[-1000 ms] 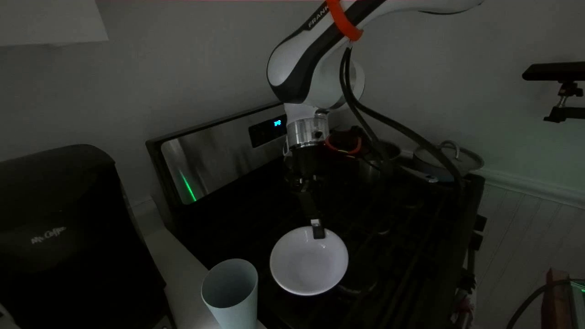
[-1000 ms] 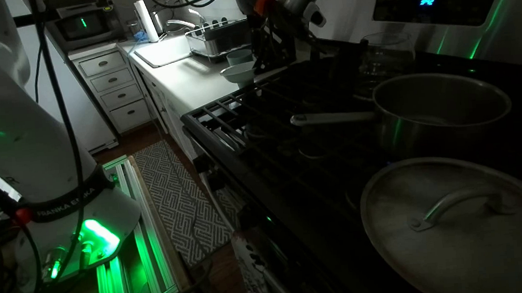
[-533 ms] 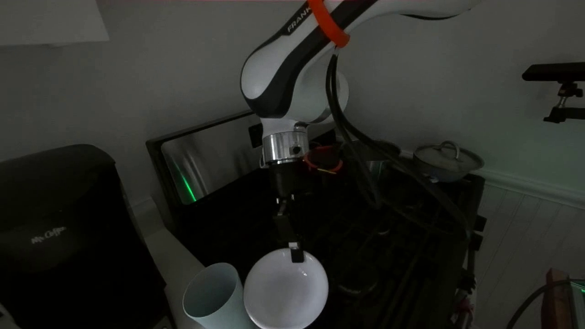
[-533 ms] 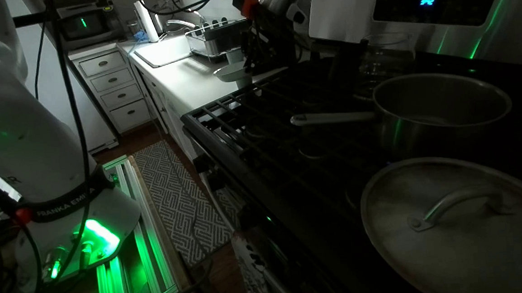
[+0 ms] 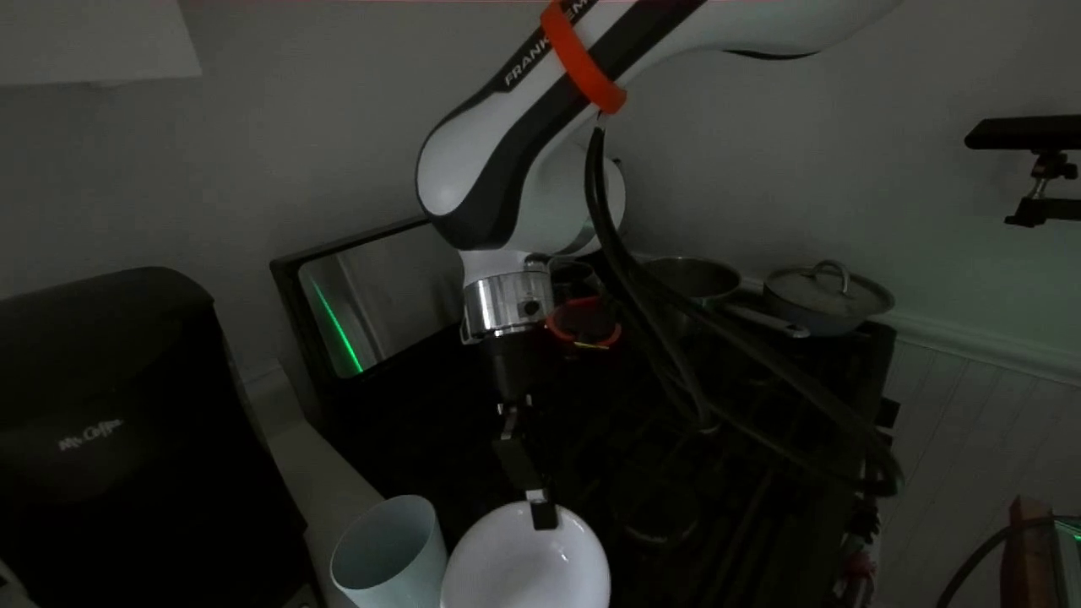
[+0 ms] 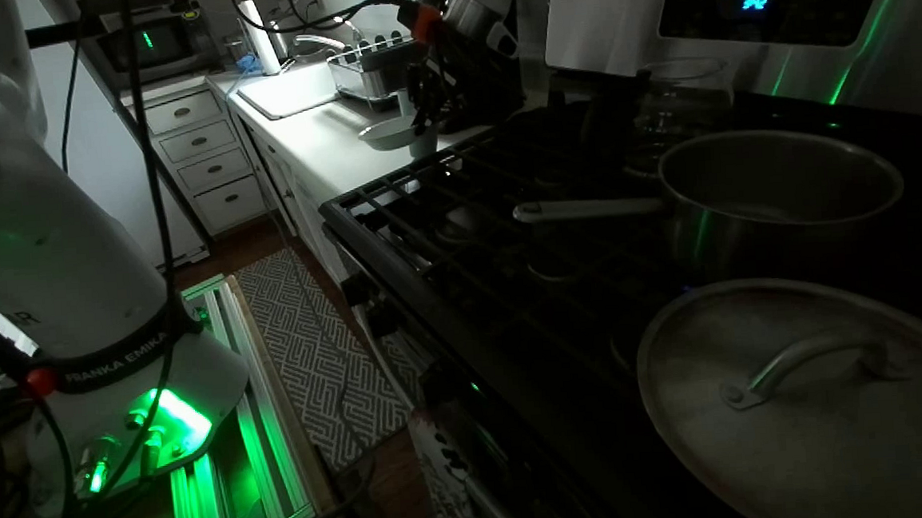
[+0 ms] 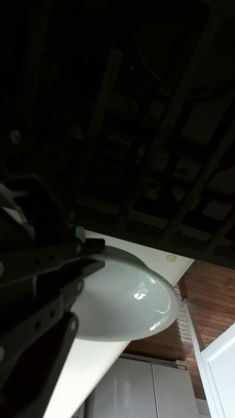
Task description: Remove the white plate from the stove and put it on the counter
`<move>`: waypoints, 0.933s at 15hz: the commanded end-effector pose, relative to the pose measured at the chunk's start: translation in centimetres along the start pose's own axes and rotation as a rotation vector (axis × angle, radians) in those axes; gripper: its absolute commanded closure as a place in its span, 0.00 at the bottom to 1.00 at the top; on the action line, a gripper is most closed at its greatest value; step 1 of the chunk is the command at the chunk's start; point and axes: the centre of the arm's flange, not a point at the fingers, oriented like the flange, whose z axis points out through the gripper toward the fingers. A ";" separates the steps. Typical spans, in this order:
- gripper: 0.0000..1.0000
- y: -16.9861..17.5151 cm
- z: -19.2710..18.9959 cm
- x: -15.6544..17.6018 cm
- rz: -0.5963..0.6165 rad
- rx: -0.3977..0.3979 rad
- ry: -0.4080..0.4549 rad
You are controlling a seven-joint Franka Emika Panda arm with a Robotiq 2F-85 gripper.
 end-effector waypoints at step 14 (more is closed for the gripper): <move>0.98 -2.9 1.5 3.4 -0.102 -0.005 -0.302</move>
